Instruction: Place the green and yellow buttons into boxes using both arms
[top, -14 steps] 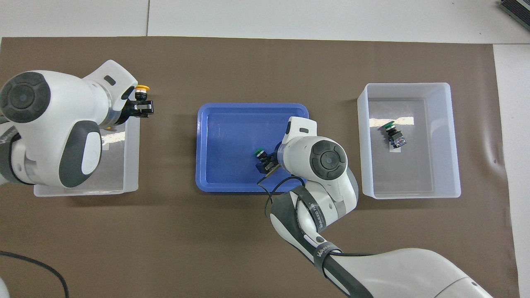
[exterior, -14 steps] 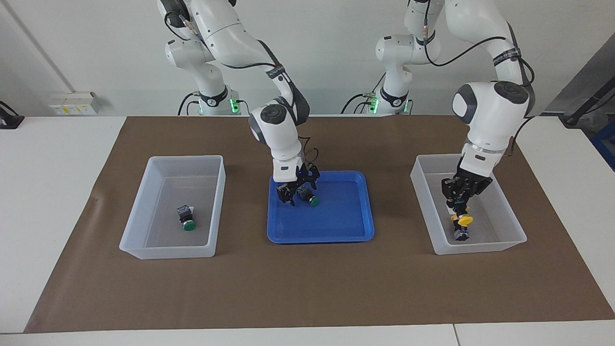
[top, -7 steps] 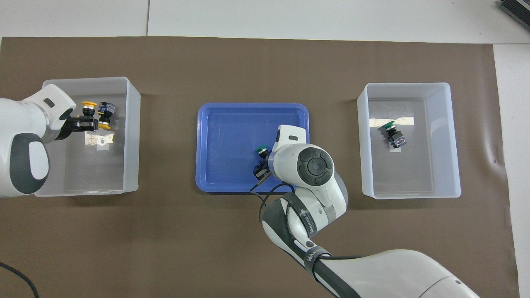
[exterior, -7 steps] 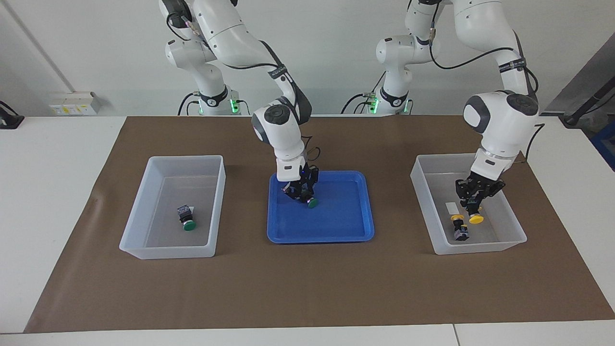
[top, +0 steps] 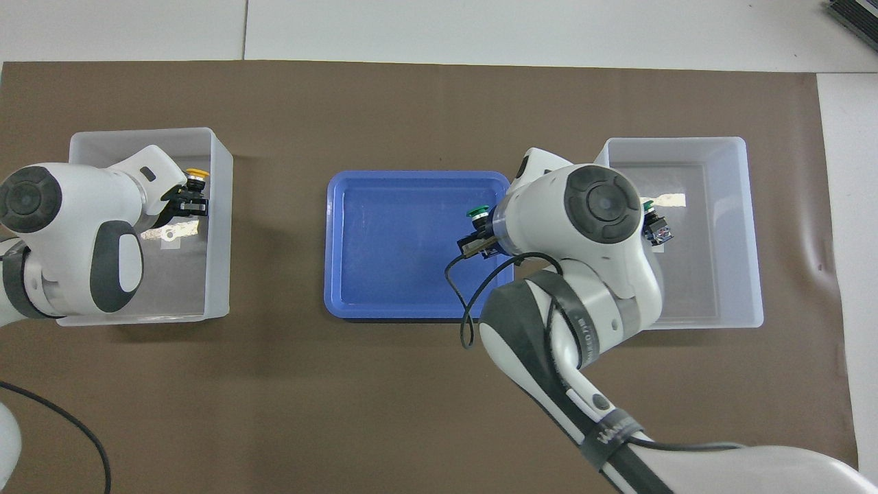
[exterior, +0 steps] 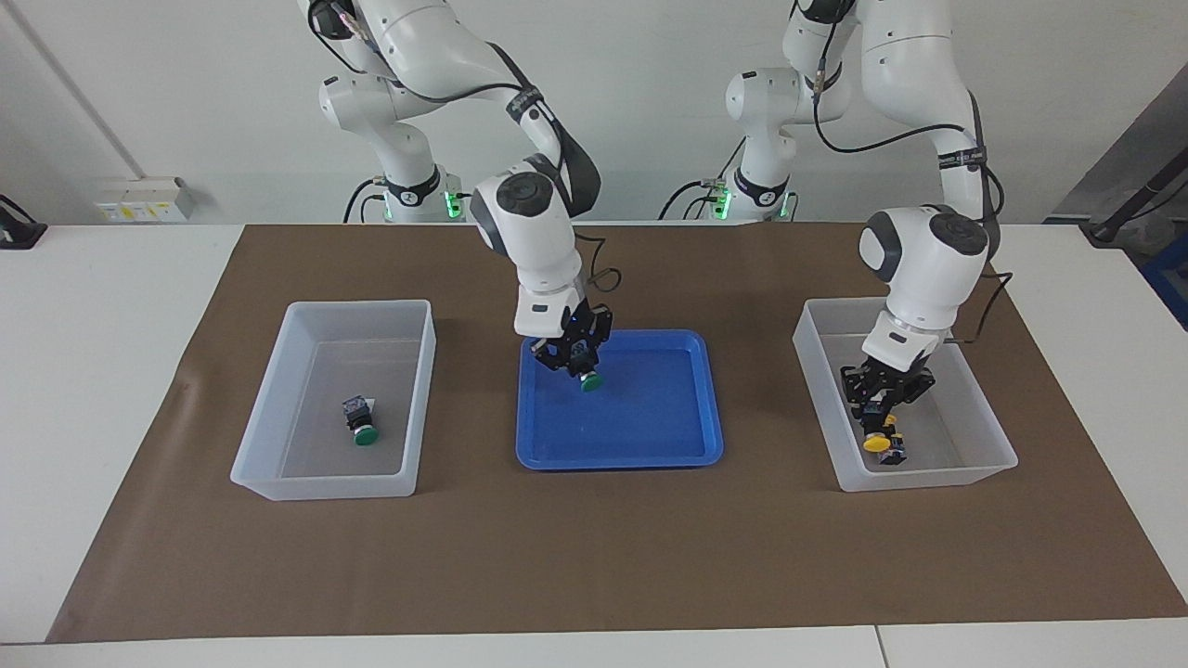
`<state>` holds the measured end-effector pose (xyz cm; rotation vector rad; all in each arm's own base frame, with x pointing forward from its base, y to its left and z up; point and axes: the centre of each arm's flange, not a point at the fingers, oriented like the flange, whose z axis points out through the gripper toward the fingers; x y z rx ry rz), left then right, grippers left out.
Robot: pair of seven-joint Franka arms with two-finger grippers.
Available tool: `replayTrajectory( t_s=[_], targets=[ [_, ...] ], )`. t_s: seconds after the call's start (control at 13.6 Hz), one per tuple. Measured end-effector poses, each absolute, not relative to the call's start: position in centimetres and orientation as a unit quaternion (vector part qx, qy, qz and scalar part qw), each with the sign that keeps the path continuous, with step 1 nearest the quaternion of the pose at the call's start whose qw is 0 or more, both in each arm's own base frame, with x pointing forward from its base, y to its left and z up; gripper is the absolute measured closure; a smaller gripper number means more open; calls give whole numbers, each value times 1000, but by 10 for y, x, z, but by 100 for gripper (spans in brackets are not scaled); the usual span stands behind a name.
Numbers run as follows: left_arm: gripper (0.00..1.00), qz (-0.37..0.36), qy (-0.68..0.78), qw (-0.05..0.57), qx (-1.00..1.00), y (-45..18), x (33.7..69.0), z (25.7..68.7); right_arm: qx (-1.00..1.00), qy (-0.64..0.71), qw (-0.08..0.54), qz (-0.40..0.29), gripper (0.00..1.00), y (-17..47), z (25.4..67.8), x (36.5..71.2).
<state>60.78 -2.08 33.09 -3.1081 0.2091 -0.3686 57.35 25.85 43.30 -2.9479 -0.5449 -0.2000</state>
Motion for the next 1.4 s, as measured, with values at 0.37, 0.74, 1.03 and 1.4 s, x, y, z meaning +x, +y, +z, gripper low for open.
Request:
replayTrajectory(
  t_s=[0.37, 0.74, 1.03, 1.4],
  targets=[
    [0, -127, 58, 7, -990, -6, 613, 341, -983, -177, 28, -40, 57, 111, 434, 604],
    [0, -111, 51, 4, -992, 3, 594, 425, -979, -201, 23, -21, 57, 29, 378, 591],
    [0, -107, 51, 1, -993, 4, 559, 498, -980, -196, 25, -5, 57, 20, 347, 575],
    [0, -79, 58, -2, -995, -3, 549, 592, -981, -193, 26, 4, 28, 17, 332, 565]
  ],
)
